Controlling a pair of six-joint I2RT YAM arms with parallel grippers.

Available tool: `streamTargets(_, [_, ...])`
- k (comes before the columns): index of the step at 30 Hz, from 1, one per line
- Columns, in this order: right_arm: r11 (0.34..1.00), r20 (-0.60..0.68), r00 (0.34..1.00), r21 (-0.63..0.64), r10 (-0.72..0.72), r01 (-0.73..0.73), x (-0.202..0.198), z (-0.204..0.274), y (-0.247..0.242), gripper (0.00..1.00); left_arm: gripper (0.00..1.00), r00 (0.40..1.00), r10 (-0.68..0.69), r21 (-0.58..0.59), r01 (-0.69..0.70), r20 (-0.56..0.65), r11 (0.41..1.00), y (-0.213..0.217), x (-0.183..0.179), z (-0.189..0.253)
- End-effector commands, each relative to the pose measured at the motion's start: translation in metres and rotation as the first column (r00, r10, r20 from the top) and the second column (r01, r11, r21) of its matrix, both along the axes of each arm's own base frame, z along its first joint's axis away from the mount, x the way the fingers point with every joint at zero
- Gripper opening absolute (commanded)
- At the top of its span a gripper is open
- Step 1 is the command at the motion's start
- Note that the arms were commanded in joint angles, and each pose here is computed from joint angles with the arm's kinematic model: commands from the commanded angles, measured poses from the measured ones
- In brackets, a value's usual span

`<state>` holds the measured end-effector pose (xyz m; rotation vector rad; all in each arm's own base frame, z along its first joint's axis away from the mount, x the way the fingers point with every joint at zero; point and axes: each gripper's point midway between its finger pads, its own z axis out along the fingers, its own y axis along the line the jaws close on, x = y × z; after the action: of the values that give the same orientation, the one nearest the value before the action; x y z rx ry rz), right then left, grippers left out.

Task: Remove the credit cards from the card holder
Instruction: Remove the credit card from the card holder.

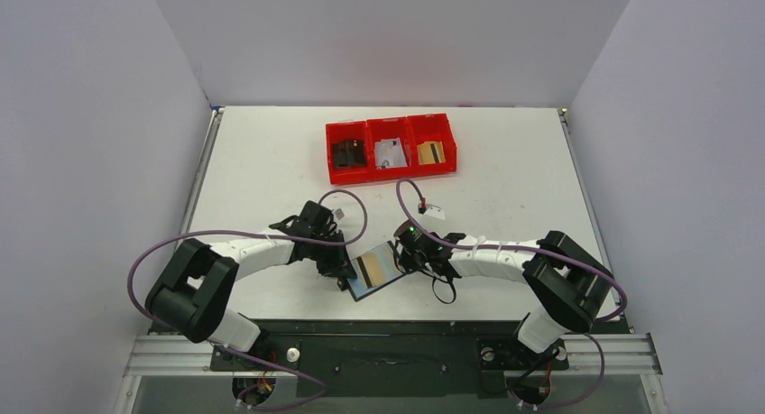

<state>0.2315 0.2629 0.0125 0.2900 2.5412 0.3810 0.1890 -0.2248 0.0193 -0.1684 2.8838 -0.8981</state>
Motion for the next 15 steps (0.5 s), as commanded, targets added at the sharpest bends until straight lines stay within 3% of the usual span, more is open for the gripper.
streamTargets(1, [0.979,-0.116,0.993,-0.204,-0.003,-0.021,-0.028,-0.037,-0.049,0.0,0.0,0.998,-0.001,0.002,0.001,0.057,1.0,0.003,0.01,0.016])
streamTargets(6, [0.98,-0.11,0.994,-0.199,0.0,-0.022,-0.027,-0.034,-0.048,0.0,0.0,0.998,-0.003,-0.021,0.005,0.058,1.0,0.003,0.008,0.018])
streamTargets(12, [0.985,-0.041,0.999,-0.17,0.029,-0.036,-0.017,-0.004,-0.039,0.0,0.0,0.996,-0.01,-0.14,0.023,0.092,0.99,-0.015,0.013,0.032])
streamTargets(14, [0.986,0.005,0.999,-0.159,0.049,-0.048,-0.013,0.015,-0.033,0.07,0.0,0.995,-0.011,-0.154,0.025,0.097,0.988,-0.017,0.014,0.034])
streamTargets(15, [0.986,0.025,0.998,-0.162,0.05,-0.046,-0.009,0.024,-0.031,0.17,0.0,0.996,-0.01,-0.153,0.025,0.094,0.988,-0.017,0.014,0.033])
